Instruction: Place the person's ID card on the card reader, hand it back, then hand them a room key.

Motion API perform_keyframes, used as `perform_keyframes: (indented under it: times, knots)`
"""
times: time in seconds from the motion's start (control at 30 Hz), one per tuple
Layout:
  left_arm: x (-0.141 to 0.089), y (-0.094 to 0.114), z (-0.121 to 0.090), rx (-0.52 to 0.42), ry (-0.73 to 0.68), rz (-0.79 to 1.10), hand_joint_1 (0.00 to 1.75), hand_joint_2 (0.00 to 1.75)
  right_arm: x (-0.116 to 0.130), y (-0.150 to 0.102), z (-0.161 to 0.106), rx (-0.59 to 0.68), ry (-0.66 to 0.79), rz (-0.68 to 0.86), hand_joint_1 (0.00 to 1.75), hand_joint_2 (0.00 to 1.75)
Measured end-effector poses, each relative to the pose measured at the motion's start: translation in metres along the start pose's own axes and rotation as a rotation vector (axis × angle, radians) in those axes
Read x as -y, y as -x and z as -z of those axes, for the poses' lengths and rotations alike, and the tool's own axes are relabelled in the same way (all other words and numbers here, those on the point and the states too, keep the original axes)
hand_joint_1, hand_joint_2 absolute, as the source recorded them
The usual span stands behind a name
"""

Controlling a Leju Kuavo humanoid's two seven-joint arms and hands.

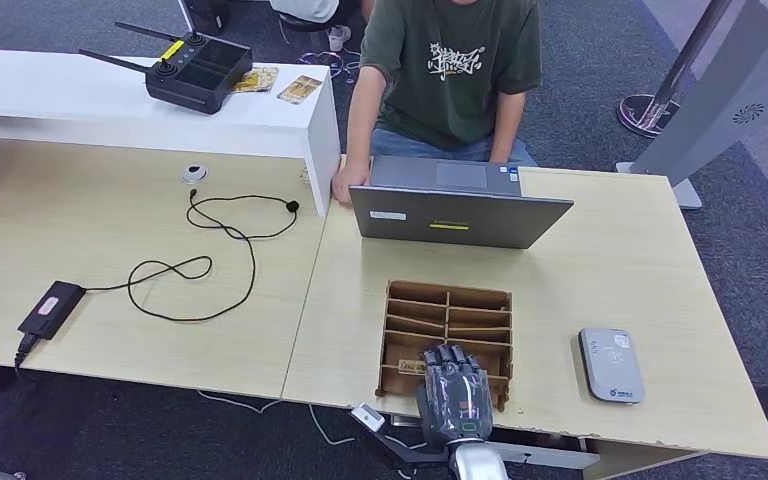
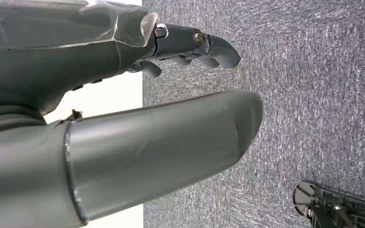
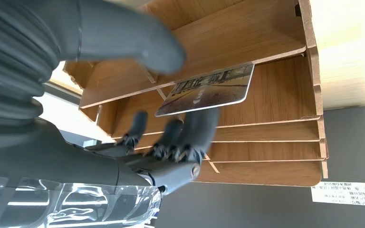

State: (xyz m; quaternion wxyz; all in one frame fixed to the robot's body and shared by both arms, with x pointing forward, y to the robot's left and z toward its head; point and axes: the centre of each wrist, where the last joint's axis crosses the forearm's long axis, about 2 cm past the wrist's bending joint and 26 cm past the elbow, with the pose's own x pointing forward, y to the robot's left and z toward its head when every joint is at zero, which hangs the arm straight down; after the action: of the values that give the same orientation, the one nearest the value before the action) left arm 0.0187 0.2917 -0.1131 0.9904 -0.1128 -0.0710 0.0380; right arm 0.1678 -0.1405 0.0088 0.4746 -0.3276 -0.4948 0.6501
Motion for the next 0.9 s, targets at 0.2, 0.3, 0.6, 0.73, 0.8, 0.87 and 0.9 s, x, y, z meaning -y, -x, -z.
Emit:
perform_keyframes:
  times: [0.2, 0.3, 0.6, 0.73, 0.8, 0.87, 0.9]
  knots:
    - [0.0000, 0.0001, 0.0000, 0.001, 0.000, 0.000, 0.00, 0.00, 0.0000, 0.0000, 0.0000, 0.000, -0.001, 0.001, 1.75, 1.75]
    - [0.0001, 0.0001, 0.0000, 0.001, 0.001, 0.000, 0.00, 0.00, 0.0000, 0.0000, 0.0000, 0.000, -0.001, 0.001, 1.74, 1.75]
    - [0.0000, 0.0001, 0.0000, 0.000, 0.000, 0.002, 0.00, 0.00, 0.0000, 0.0000, 0.0000, 0.000, -0.001, 0.001, 1.74, 1.75]
    - [0.0000, 0.0001, 0.0000, 0.000, 0.000, 0.002, 0.00, 0.00, 0.0000, 0.0001, 0.0000, 0.000, -0.001, 0.002, 1.71, 1.75]
    - [0.0000, 0.0001, 0.0000, 0.000, 0.001, 0.003, 0.00, 0.00, 0.0001, 0.0000, 0.0000, -0.001, 0.000, 0.003, 1.73, 1.75]
    - [0.0001, 0.0001, 0.0000, 0.000, 0.001, 0.003, 0.00, 0.00, 0.0006, -0.0001, 0.0001, -0.001, 0.007, 0.006, 1.74, 1.75]
    - [0.0001, 0.0001, 0.0000, 0.000, 0.001, 0.003, 0.00, 0.00, 0.0015, -0.0003, 0.0002, -0.003, 0.016, 0.010, 1.74, 1.75]
